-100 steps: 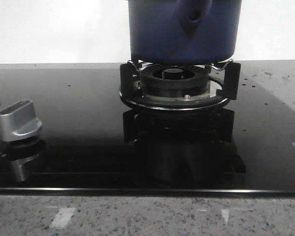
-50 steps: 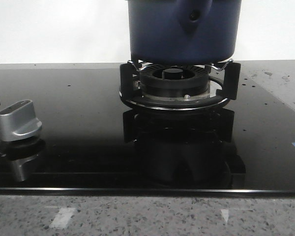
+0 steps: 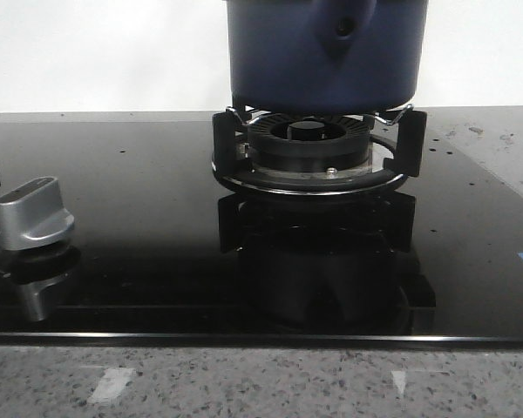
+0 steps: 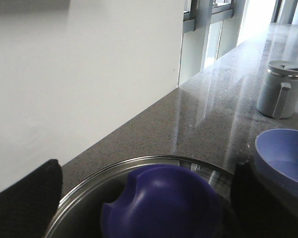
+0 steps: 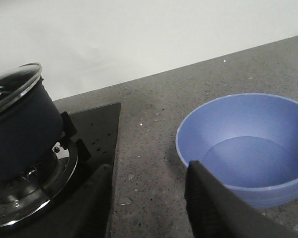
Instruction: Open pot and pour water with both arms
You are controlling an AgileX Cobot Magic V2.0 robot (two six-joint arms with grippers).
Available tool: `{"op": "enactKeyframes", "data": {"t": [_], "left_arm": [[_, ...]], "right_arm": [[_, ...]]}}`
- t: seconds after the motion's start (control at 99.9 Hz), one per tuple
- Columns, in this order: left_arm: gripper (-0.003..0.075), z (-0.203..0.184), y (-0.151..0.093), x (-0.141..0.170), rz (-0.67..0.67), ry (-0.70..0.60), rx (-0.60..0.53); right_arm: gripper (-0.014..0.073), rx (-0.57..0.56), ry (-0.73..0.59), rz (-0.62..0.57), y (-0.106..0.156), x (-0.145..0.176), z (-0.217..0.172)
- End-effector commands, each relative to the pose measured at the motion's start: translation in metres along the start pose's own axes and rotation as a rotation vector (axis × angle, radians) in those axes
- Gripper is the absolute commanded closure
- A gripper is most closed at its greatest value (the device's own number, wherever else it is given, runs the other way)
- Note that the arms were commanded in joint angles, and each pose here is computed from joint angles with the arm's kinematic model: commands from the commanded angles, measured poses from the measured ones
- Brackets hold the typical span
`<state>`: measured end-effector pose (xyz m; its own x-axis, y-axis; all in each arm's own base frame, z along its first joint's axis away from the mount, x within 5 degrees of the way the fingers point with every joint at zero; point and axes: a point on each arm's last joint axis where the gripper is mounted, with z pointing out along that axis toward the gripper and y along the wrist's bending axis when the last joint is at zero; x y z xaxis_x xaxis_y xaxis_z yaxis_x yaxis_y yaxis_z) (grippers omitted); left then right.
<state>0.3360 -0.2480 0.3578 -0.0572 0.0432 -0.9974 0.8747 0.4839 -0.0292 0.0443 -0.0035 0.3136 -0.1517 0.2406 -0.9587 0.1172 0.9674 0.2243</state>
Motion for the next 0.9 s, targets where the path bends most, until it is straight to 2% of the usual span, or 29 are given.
{"op": "enactKeyframes", "data": {"t": [0.0,0.33,0.641,0.891], "left_arm": [[0.0111,-0.008,-0.004,-0.028,-0.086,-0.108,0.015],[0.0113,-0.003,-0.004,-0.021,-0.116,-0.088,0.024],[0.0156,-0.002,-0.002,-0.018,-0.223,-0.073,0.015],[0.0161,-0.002,-0.001,-0.014,-0.232,-0.028,0.007]], "right_arm": [[0.0284,-0.014,-0.082,-0.011,0.003,-0.016,-0.001],[0.0284,-0.014,-0.082,-0.011,0.003,-0.016,-0.001],[0.0284,-0.015,-0.084,-0.011,0.004,-0.016,-0.001],[0.0284,-0.015,-0.084,-0.011,0.004,-0.016,-0.001]]}}
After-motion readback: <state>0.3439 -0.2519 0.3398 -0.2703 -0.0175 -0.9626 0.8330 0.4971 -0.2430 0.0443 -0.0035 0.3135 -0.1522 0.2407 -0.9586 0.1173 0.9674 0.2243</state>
